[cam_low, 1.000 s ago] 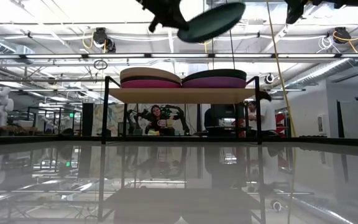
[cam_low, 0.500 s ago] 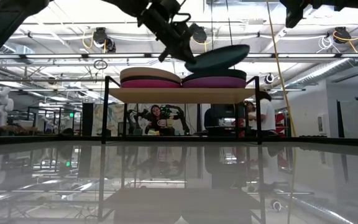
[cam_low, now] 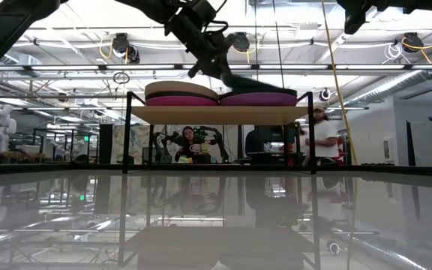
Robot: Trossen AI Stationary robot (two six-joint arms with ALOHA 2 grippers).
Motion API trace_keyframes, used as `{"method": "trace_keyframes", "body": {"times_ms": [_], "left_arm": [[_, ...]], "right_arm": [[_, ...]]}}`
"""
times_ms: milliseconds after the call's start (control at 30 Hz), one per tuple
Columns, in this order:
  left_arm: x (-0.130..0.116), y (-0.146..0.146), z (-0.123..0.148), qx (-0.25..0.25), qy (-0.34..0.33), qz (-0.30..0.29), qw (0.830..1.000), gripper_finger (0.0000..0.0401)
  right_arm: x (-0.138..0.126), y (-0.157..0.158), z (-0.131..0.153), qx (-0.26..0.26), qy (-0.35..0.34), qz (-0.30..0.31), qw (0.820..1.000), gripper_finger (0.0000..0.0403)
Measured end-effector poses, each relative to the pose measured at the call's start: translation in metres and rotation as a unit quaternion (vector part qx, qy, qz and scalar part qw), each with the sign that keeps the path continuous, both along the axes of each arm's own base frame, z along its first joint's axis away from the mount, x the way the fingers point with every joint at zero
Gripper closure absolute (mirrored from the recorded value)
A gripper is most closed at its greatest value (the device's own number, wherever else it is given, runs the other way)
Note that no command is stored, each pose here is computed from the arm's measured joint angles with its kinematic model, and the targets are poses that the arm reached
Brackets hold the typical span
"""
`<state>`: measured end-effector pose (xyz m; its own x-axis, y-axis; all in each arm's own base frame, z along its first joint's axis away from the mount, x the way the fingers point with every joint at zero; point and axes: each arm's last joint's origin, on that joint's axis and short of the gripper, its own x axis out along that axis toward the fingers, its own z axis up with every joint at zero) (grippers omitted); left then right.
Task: Place and stack plates onto a shelf
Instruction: Stack the green plate on top of the black plate on the shelf, then return to Home Position
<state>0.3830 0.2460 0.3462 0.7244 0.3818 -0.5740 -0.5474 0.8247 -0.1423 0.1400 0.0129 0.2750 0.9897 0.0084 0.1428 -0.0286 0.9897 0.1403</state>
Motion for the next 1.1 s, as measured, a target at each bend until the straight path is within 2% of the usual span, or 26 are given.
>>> {"method": "trace_keyframes", "body": {"times_ms": [200, 333, 467, 633, 867, 967, 1100], "left_arm": [[0.001, -0.001, 0.0, 0.002, 0.0, -0.003, 1.0, 0.0263], [0.002, -0.002, 0.002, 0.009, -0.005, -0.008, 1.0, 0.024], [-0.003, -0.009, 0.014, 0.024, -0.01, -0.024, 0.999, 0.0236], [-0.026, -0.025, 0.055, 0.069, -0.04, -0.039, 0.996, 0.0236], [-0.068, -0.079, 0.116, 0.141, -0.067, -0.094, 0.983, 0.0236], [-0.082, -0.104, 0.123, 0.152, -0.064, -0.114, 0.98, 0.0237], [-0.1, -0.133, 0.115, 0.183, -0.07, -0.117, 0.974, 0.0262]], "right_arm": [[0.0, 0.0, 0.0, 0.0, 0.001, 0.0, 1.0, 0.0257], [0.0, 0.0, 0.0, 0.0, 0.001, 0.0, 1.0, 0.0257], [0.0, 0.0, 0.0, 0.0, 0.002, 0.0, 1.0, 0.0257], [-0.001, 0.0, 0.0, -0.004, 0.002, 0.0, 1.0, 0.0257], [-0.021, -0.002, 0.003, -0.028, -0.008, -0.005, 1.0, 0.0257], [-0.036, -0.005, 0.003, -0.03, -0.006, -0.022, 0.999, 0.0257], [-0.053, -0.008, 0.0, -0.026, -0.001, -0.033, 0.999, 0.0257]]}}
